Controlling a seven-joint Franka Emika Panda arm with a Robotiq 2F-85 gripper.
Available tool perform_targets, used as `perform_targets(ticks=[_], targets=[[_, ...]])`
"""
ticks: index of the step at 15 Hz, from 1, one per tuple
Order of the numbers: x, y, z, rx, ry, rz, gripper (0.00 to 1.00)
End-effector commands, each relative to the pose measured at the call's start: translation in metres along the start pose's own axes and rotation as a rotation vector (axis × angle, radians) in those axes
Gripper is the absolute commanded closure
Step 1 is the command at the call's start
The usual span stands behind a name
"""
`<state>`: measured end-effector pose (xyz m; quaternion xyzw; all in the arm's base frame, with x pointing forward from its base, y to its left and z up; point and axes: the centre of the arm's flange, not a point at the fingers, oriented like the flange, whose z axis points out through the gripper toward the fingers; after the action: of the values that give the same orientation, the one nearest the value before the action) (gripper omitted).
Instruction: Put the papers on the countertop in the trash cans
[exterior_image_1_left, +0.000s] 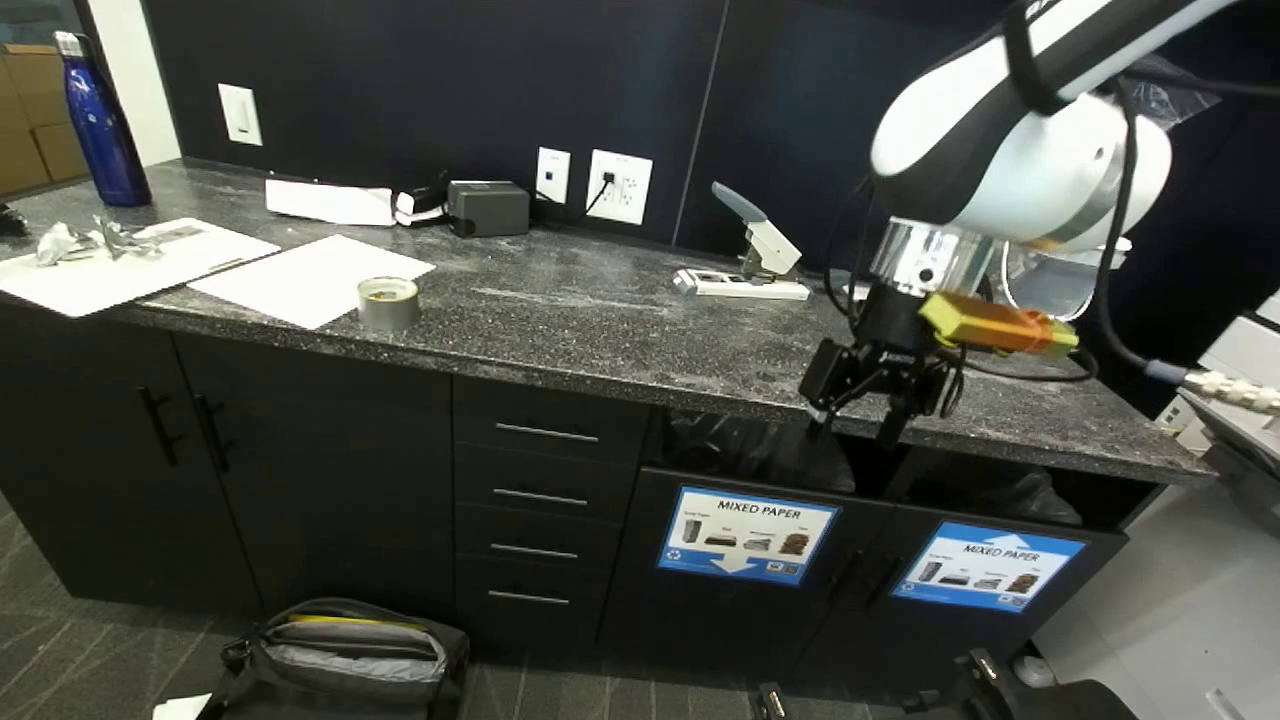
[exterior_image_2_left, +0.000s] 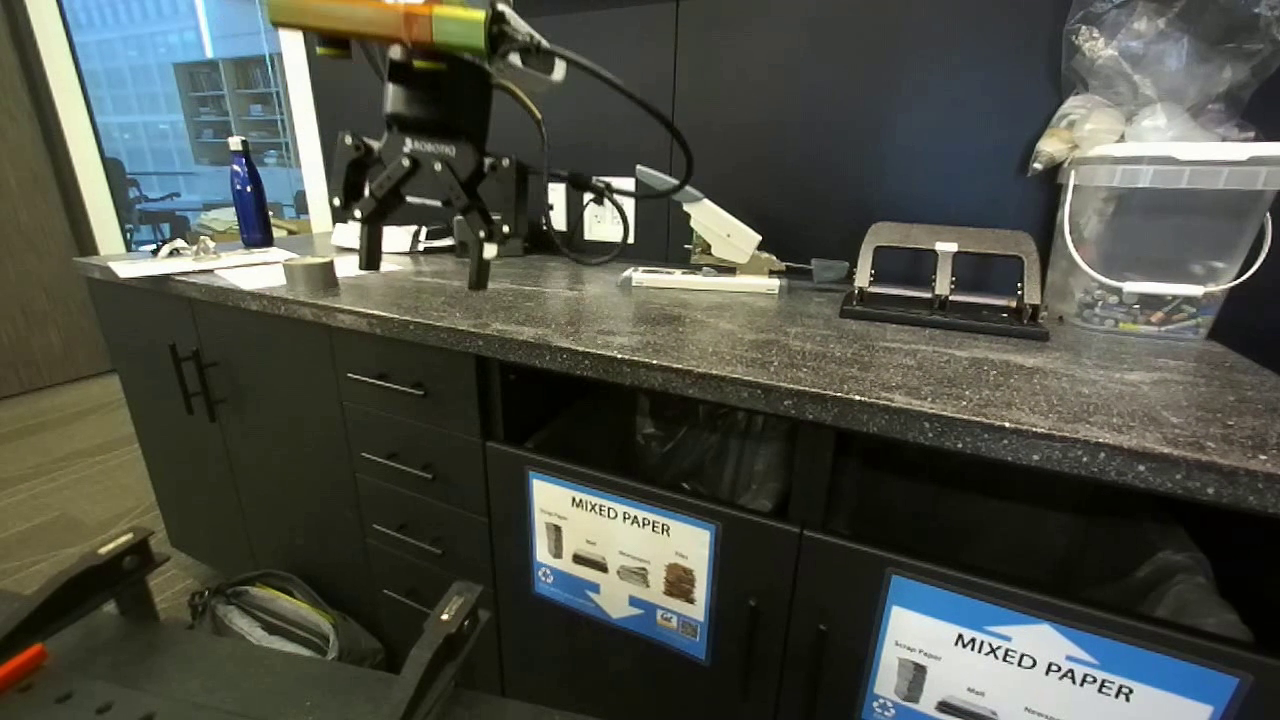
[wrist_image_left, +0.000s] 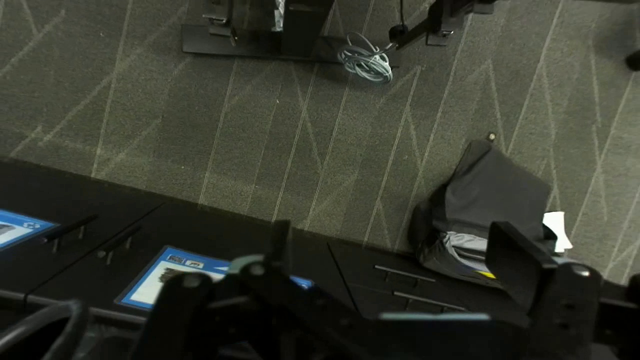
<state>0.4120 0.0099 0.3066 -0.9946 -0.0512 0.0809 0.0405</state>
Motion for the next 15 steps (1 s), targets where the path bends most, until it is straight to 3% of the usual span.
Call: perform_targets(ticks=[1,4,7,11,14,15], targets=[[-0.039,-0.011,-0.088,-0.009,0.019,-0.056,0.00],[-0.074,-0.019,-0.147,-0.015,0.026,-0.064,0.00],[-0.095,-0.014,-0.177,-0.070,0.052,-0.065,0.00],[-0.103,0.001,-0.185,-0.137,0.110,-0.040,0.00],[-0.100,0.012,-0.182,-0.139,0.135,-0.009,0.00],[-0.100,0.006,-0.182,-0.126,0.102,-0.032,0.00]])
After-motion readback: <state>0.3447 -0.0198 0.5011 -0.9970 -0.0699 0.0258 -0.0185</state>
